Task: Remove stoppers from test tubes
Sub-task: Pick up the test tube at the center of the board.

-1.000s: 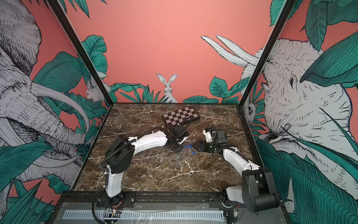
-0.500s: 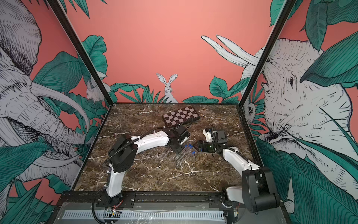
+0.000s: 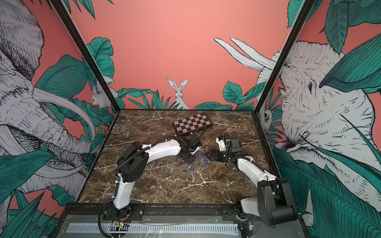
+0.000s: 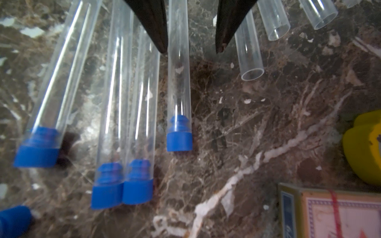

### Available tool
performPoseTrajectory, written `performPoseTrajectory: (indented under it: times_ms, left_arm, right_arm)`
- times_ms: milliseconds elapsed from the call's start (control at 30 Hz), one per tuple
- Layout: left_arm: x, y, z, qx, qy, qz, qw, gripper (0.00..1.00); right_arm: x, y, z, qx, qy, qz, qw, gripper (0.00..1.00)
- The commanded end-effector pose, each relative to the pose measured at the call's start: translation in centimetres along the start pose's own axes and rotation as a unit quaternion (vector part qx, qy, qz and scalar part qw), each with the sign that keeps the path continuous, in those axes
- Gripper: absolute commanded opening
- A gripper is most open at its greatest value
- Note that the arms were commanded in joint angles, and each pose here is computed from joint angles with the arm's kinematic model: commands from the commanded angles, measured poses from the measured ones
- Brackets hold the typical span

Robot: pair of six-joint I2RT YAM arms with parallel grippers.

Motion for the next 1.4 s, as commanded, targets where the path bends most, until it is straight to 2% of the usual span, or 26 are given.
performPoseTrajectory:
  times_ms: [0, 267, 433, 567, 700, 833, 1067, 1167, 1367]
  left_arm:
    - [0.0, -0.1, -0.1, -0.004, 0.007, 0.004, 1.000, 0.40]
    - [0.1, -0.2, 0.6, -0.005, 0.015, 0.004, 1.000, 0.38]
    - [0.1, -0.2, 0.6, -0.003, 0.021, 0.003, 1.000, 0.34]
    - [0.0, -0.5, 0.5, 0.009, 0.019, 0.004, 1.000, 0.20]
    - [-0.1, -0.5, 0.3, 0.005, 0.019, 0.004, 1.000, 0.17]
    - [-0.6, -0.1, -0.8, 0.000, 0.004, 0.006, 1.000, 0.10]
    - [-1.0, 0.5, -4.5, 0.003, -0.033, 0.017, 0.999, 0.09]
    - [-0.4, 0.7, -5.5, 0.007, -0.041, 0.020, 0.999, 0.10]
    - [1.1, 0.7, -6.4, 0.026, -0.072, 0.020, 0.997, 0.09]
  right_arm:
    - [-0.5, 0.1, -0.2, -0.003, -0.009, -0.005, 1.000, 0.83]
    - [-0.5, 0.0, -0.3, 0.003, -0.006, -0.005, 1.000, 0.83]
    - [-0.6, -0.1, -0.3, 0.006, -0.006, -0.007, 1.000, 0.83]
    - [-0.6, -0.1, -0.3, 0.006, -0.001, -0.007, 1.000, 0.83]
    - [-0.5, -0.1, -0.5, 0.009, 0.002, -0.011, 1.000, 0.84]
    - [-0.5, 0.1, -0.5, 0.006, 0.001, -0.013, 1.000, 0.86]
    - [-0.8, 0.5, -0.6, -0.007, -0.005, -0.010, 1.000, 0.87]
    - [-0.9, 0.9, -0.6, -0.026, -0.016, -0.008, 0.999, 0.86]
    - [-1.9, 3.5, -0.4, -0.137, -0.049, -0.012, 0.989, 0.84]
Point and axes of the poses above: each gripper's point midway between its finger pads, its own z axis out along the fingers, its own y axis along the line the jaws close on, x = y × z, the point moved 4 cm from there along -z, back along the fingers, and after that the axes turned 11 degrees about -z, right-handed, at the moved point
